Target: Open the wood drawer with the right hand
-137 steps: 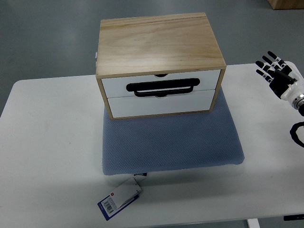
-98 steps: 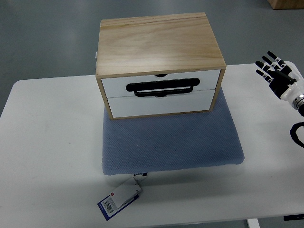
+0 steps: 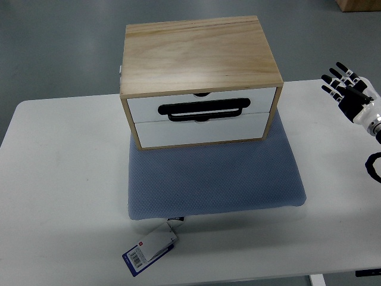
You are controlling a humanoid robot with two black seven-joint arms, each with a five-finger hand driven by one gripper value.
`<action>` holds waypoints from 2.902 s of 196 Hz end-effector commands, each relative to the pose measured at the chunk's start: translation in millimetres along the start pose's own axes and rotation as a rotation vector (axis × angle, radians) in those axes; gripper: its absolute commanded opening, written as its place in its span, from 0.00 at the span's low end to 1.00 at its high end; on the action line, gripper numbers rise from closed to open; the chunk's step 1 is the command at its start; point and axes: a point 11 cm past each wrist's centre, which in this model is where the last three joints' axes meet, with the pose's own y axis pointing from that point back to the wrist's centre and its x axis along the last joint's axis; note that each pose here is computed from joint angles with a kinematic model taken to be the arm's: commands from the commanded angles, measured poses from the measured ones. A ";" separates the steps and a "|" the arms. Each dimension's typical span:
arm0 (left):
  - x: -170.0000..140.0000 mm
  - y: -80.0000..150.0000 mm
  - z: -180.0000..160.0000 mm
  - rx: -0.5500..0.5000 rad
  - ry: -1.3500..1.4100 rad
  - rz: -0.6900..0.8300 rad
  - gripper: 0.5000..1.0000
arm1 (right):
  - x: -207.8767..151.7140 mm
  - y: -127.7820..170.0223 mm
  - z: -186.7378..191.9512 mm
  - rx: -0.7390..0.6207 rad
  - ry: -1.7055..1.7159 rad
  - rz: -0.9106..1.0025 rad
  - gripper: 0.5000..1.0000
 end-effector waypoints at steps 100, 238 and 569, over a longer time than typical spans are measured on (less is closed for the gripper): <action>-0.1 0.0 -0.1 0.000 -0.002 0.000 1.00 | 0.1 -2.4 -10.1 0.018 0.001 0.000 0.87; -0.1 0.0 -0.2 0.002 -0.002 0.000 1.00 | 0.5 -1.7 -9.7 0.016 0.006 -0.002 0.87; -0.1 0.0 -0.1 0.000 -0.002 0.000 1.00 | -87.3 4.7 -208.4 -0.146 0.736 -0.462 0.86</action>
